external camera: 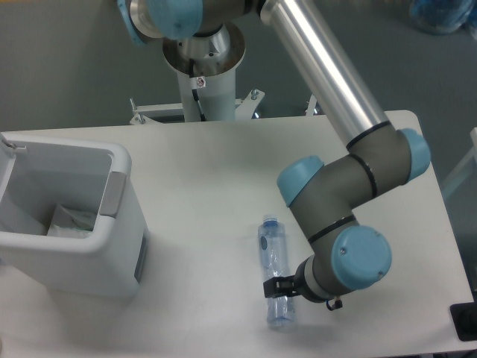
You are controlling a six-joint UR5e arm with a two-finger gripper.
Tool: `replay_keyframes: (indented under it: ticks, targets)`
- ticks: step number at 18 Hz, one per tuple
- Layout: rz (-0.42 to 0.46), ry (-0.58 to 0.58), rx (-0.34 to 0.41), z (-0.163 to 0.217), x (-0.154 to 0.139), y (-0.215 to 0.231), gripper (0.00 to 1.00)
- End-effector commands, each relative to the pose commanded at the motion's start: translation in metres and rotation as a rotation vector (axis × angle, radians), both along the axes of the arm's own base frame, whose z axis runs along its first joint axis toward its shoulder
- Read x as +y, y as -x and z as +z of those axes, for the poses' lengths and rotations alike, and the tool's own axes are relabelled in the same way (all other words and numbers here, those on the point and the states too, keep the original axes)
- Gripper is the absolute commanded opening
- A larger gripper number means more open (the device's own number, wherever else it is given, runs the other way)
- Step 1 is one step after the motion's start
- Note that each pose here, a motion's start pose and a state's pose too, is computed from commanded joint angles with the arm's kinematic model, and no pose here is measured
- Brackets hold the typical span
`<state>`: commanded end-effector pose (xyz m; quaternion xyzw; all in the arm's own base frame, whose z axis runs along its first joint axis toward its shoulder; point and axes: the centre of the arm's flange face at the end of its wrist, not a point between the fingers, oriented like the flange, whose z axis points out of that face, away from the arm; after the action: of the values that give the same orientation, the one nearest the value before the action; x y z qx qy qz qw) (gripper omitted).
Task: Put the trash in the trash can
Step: 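Lower the gripper around the bottle and close on it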
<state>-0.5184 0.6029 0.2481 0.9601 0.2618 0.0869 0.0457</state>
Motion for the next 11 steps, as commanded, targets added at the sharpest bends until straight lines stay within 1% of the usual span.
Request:
replay_keyframes:
  ticks: [5,8,11]
  targets:
    - [-0.029,0.043,-0.002,-0.027,0.012,-0.011,1.00]
    - [-0.026,0.036,0.013,-0.039,0.015,-0.009,1.00]
    - [-0.047,0.069,0.028,-0.052,0.019,-0.015,1.00]
